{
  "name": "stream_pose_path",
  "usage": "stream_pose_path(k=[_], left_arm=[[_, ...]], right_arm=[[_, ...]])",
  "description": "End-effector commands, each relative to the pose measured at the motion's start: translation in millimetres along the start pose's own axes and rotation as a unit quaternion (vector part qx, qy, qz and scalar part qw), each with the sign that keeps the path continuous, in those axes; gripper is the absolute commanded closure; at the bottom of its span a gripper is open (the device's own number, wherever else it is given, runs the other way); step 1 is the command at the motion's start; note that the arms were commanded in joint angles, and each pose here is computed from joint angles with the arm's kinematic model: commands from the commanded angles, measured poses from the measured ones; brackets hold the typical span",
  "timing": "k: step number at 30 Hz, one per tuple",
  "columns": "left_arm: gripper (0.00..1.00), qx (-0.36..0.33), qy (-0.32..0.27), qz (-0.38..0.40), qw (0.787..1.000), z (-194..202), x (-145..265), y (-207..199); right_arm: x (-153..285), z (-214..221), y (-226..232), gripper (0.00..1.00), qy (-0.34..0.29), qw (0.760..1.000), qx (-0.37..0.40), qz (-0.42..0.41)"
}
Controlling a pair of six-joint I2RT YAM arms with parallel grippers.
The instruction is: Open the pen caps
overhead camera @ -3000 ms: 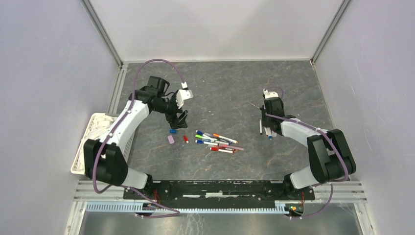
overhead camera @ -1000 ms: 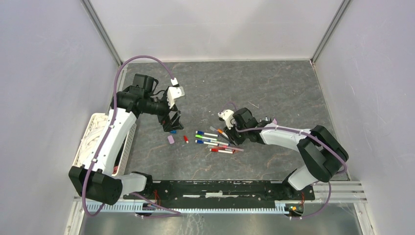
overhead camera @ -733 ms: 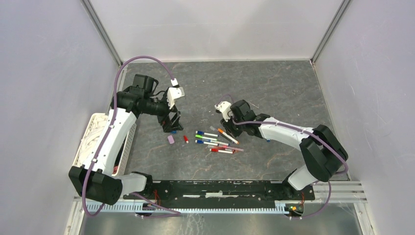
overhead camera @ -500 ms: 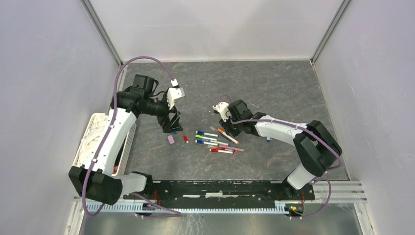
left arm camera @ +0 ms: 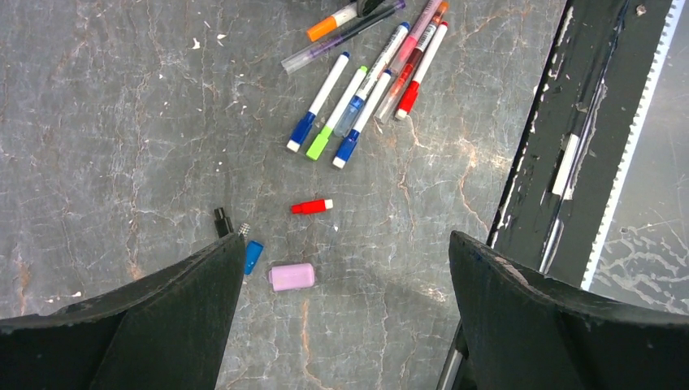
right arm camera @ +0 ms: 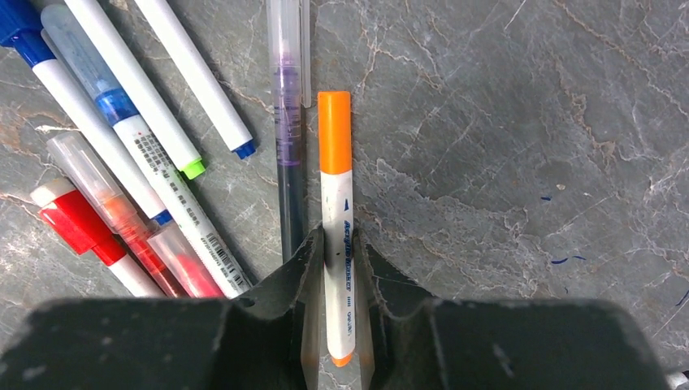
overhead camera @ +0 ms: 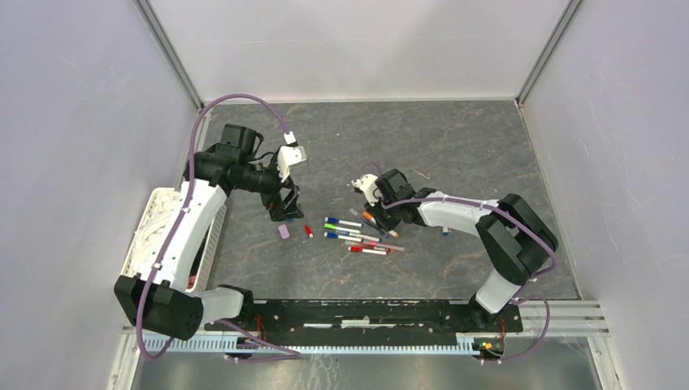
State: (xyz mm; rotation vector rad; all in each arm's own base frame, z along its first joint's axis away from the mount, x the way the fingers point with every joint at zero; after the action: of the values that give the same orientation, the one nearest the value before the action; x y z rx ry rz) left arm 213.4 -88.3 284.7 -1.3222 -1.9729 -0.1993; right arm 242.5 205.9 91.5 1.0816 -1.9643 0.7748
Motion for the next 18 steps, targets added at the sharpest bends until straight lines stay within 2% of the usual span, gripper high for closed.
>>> stream_pose_path(k=[1, 4, 7, 10, 12, 14, 18], left_arm=[[0.00, -0.015, -0.004, 0.008, 1.000, 2, 0, -2], [0.00, -0.010, -0.002, 0.018, 1.000, 5, -2, -2], [0.00, -0.011, -0.002, 0.039, 0.999, 9, -6, -5], [0.00, -0.016, -0.003, 0.061, 0.998, 16, -10, -8], [0.00, -0.020, 0.005, 0.079, 0.997, 21, -14, -9], [0.00, -0.026, 0.008, 0.085, 0.996, 25, -16, -8], [0.00, -0.055, 0.003, 0.108, 0.993, 35, -25, -8]], right_arm=[[-7, 7, -3, 0.76, 0.006, 1.000, 0.003, 0.028], [-13, 21, 0, 0.69, 0.027, 0.999, -0.003, 0.034], [-18, 37, 8, 0.69, 0.032, 0.999, -0.015, 0.029], [-20, 40, 12, 0.77, 0.024, 0.999, -0.022, 0.021], [-16, 32, 10, 0.91, 0.009, 1.000, -0.023, 0.018], [-10, 19, 4, 1.00, -0.010, 0.999, -0.023, 0.020], [16, -22, -6, 1.00, -0.071, 0.997, -0.019, 0.005]])
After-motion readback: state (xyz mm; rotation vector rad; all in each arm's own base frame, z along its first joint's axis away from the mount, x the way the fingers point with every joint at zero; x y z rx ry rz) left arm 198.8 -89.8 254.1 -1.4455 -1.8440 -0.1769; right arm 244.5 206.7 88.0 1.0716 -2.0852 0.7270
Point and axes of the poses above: each gripper's point midway between its finger pads, its own x axis back along the fingers, its own y axis along the line the jaws close on, z = x × y, the point moved 9 cm from there along x, back along the fingers, and after that the axes turned 14 degrees about x, right-handed, at the moved point
